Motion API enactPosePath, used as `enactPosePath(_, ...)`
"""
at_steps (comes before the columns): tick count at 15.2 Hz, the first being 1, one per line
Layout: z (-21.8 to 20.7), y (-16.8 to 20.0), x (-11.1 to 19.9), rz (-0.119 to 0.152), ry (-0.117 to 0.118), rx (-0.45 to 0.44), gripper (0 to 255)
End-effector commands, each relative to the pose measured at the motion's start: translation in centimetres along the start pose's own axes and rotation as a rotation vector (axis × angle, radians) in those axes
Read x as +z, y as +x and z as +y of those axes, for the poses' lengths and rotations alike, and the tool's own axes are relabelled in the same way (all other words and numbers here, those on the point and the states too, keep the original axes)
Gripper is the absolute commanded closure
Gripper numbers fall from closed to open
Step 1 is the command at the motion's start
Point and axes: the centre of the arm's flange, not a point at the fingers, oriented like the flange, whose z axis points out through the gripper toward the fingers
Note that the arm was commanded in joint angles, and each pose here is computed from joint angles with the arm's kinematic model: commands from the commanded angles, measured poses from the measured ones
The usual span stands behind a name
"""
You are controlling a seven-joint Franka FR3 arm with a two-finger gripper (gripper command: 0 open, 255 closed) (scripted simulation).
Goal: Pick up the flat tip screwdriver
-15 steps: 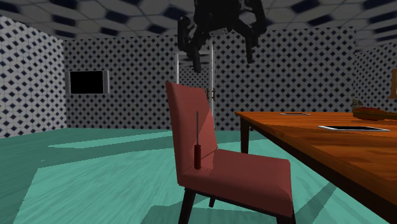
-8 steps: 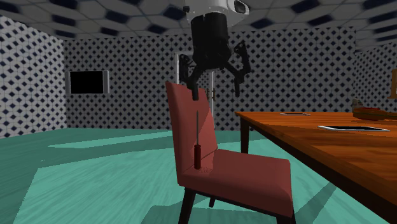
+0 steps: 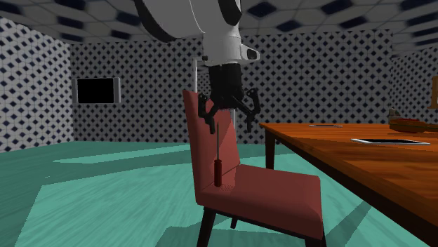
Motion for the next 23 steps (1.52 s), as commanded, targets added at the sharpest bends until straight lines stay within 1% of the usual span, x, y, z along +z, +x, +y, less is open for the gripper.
enactPosePath(1,-0.6,1.7,1.6,0.021,0.007,-0.013,0)
enactPosePath(10,-4.8,9.1,8.2,0.104,0.034,-0.070,0)
enactPosePath(18,-9.1,16.0,13.5,0.177,0.058,-0.121,0)
enactPosePath(23,-9.4,15.9,15.8,0.180,0.059,-0.123,0)
